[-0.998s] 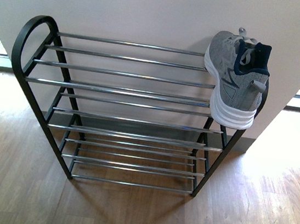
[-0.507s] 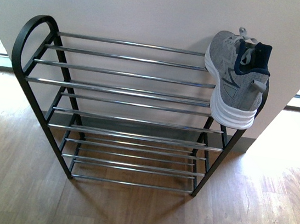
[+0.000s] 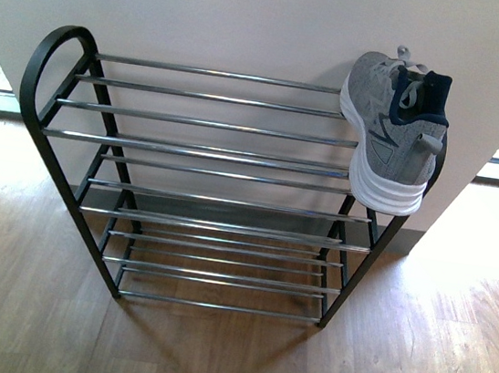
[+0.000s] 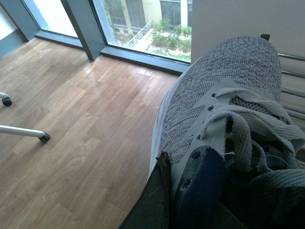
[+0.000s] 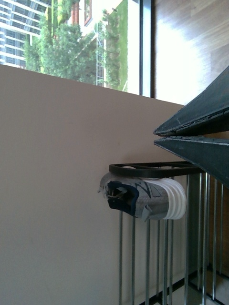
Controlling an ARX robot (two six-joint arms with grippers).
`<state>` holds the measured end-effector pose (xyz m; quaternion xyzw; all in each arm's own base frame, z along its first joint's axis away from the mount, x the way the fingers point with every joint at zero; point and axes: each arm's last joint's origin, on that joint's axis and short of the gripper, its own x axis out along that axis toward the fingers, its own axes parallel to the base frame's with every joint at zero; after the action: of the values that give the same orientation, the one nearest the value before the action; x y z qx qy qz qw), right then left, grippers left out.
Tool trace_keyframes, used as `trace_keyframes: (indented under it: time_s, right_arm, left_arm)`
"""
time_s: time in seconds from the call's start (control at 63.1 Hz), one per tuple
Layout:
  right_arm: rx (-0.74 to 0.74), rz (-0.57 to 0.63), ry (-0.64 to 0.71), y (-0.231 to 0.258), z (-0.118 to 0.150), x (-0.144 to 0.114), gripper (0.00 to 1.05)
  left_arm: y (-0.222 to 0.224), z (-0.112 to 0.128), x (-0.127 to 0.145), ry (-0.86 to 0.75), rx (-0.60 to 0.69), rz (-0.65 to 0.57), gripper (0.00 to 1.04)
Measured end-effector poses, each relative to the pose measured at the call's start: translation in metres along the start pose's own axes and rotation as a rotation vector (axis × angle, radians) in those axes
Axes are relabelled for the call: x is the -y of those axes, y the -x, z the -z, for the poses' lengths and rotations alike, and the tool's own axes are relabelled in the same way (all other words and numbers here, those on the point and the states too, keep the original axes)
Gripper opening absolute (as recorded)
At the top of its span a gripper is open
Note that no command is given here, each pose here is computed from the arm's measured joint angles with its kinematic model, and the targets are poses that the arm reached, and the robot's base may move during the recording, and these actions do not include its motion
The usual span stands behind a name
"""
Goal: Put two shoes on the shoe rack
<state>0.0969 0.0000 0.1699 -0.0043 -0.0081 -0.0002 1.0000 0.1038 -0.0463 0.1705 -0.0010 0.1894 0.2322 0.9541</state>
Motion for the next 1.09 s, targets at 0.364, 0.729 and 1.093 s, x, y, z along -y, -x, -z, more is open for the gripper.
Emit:
trace_keyframes:
  time_s: [0.364, 0.729, 1.093]
  right_arm:
    - [0.0, 0.0, 0.0, 0.0, 0.0, 0.0, 0.48]
    - [0.0, -0.003, -0.001, 0.0, 0.0, 0.0, 0.95]
    - [0.0, 0.002, -0.001, 0.0, 0.0, 0.0, 0.96]
  left_arm:
    - [0.0, 0.0, 0.0, 0.0, 0.0, 0.0, 0.01]
    - [0.0, 0.0, 0.0, 0.002, 0.005, -0.007, 0.01]
    - [-0.012, -0.02, 0.016, 0.137, -0.026, 0.135, 0.01]
